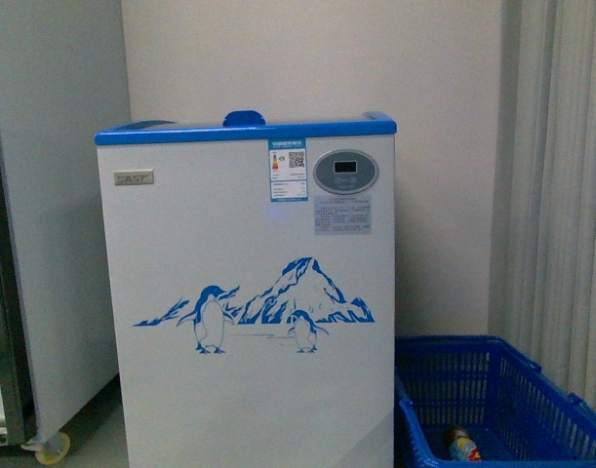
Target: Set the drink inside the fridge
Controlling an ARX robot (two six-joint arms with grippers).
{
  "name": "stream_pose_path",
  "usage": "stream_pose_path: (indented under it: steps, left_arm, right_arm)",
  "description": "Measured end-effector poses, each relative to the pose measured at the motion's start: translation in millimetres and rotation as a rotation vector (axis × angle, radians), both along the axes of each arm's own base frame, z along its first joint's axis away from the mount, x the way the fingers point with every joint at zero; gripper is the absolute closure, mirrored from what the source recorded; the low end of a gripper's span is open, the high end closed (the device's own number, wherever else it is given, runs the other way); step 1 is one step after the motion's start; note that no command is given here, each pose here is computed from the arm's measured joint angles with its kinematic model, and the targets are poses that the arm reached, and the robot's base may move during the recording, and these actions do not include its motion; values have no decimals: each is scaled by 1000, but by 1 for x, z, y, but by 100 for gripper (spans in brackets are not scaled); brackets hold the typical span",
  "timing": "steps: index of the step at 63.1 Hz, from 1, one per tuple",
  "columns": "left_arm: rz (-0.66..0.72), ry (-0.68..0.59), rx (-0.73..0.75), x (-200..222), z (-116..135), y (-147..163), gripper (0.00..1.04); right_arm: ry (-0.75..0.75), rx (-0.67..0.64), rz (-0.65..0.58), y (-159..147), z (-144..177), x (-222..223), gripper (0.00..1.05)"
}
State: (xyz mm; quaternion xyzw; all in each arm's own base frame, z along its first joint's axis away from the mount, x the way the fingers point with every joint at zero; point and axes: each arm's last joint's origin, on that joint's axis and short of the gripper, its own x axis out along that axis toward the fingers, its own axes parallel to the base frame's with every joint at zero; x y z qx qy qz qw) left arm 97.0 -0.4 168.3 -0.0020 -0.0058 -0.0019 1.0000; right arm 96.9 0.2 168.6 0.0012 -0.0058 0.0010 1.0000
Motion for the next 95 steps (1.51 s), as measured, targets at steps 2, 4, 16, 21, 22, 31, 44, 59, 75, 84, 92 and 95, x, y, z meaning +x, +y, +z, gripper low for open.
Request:
stream_pose_path:
  steps: [2, 4, 16, 21, 22, 31, 44, 59, 75, 84, 92, 95]
  left_arm:
    - [0, 0, 0, 0, 0, 0, 8]
    - [0, 0, 0, 0, 0, 0, 8]
    - [0, 0, 0, 0, 0, 0, 8]
    - [0, 0, 0, 0, 0, 0, 8]
    - [0, 0, 0, 0, 0, 0, 8]
    - [0, 0, 0, 0, 0, 0, 8]
    - [0, 0, 0, 0, 0, 0, 8]
    - [0, 0, 0, 0, 0, 0, 8]
    - [0, 0, 0, 0, 0, 0, 8]
    - [0, 0, 0, 0, 0, 0, 8]
    - [0, 0, 0, 0, 0, 0, 8]
    - [0, 0, 0, 0, 0, 0, 8]
  right_arm:
    - [0, 0, 0, 0, 0, 0, 7]
    - [0, 0, 0, 0, 0, 0, 7]
    - [0, 0, 0, 0, 0, 0, 7]
    - [0, 0, 0, 0, 0, 0, 7]
    - [0, 0, 0, 0, 0, 0, 7]
    - [0, 0, 0, 0, 0, 0, 7]
    - [0, 0, 0, 0, 0, 0, 7]
    - [0, 0, 0, 0, 0, 0, 7]
    - [0, 0, 0, 0, 0, 0, 7]
    - [0, 0, 0, 0, 0, 0, 7]
    - [0, 0, 0, 0, 0, 0, 7]
    - [0, 0, 0, 0, 0, 0, 7]
